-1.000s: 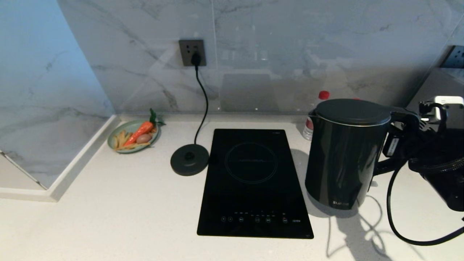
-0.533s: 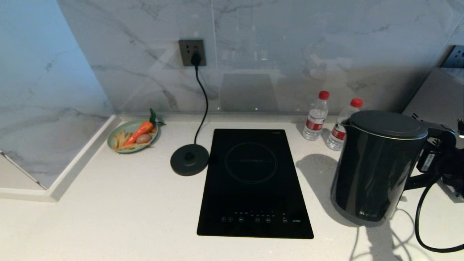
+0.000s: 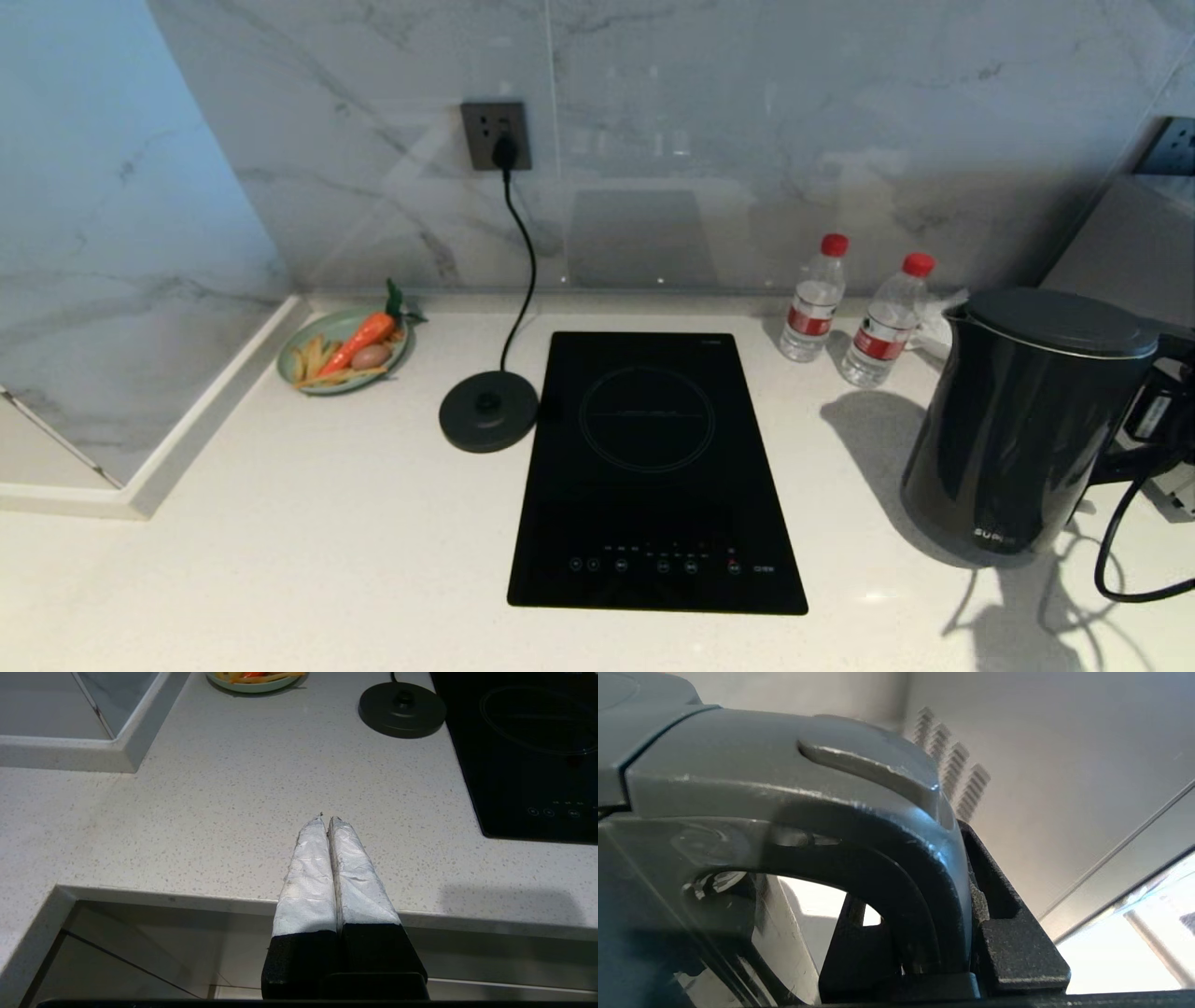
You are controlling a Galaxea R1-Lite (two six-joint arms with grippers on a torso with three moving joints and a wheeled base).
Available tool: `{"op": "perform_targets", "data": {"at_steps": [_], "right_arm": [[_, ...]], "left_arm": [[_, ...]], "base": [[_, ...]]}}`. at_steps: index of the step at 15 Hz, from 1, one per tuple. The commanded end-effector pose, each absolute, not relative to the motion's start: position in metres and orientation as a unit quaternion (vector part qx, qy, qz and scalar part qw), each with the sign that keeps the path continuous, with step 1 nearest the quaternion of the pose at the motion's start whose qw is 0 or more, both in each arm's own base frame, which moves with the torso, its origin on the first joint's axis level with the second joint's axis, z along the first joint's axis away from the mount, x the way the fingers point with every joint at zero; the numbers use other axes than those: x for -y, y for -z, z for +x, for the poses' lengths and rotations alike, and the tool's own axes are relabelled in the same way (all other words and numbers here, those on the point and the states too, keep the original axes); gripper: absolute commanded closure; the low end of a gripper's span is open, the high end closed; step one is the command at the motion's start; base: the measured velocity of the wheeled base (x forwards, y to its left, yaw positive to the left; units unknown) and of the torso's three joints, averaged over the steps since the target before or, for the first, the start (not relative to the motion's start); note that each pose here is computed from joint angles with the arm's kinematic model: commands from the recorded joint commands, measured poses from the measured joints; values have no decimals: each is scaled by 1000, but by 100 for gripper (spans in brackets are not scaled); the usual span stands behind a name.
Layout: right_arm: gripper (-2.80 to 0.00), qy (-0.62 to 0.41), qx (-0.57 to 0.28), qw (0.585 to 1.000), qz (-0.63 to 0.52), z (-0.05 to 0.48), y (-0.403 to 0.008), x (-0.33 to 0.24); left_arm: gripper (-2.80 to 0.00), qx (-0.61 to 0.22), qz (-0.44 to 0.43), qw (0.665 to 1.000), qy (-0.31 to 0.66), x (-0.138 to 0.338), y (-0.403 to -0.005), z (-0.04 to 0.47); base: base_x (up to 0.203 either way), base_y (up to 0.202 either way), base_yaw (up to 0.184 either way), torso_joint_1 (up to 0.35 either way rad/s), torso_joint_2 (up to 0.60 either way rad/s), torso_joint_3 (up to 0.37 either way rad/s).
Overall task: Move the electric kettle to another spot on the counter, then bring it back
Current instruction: Place it by the sink
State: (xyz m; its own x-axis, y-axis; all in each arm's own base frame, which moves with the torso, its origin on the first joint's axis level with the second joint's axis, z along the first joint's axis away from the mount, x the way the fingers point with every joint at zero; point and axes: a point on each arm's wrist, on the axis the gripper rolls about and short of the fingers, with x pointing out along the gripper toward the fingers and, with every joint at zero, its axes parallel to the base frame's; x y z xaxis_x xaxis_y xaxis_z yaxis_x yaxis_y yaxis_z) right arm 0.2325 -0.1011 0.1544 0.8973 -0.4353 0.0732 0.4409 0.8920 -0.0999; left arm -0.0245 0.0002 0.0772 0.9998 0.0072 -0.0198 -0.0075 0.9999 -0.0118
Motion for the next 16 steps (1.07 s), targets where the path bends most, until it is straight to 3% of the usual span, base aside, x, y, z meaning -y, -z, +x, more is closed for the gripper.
{"op": "perform_targets", "data": {"at_steps": [1, 9, 16], "right_arm": [[0, 231, 26, 971, -59, 257, -138, 119], [0, 222, 8, 973, -68, 285, -112, 130], [0, 212, -30, 975, -61, 261, -103, 116]], "left_arm": [[0, -10, -6, 1000, -5, 0, -77, -24], [0, -10, -6, 1000, -4, 0, -77, -24], [0, -11, -6, 1000, -4, 0, -77, -24]], "base": [[0, 0, 0, 0, 0, 0], [0, 0, 0, 0, 0, 0], [0, 0, 0, 0, 0, 0]]}}
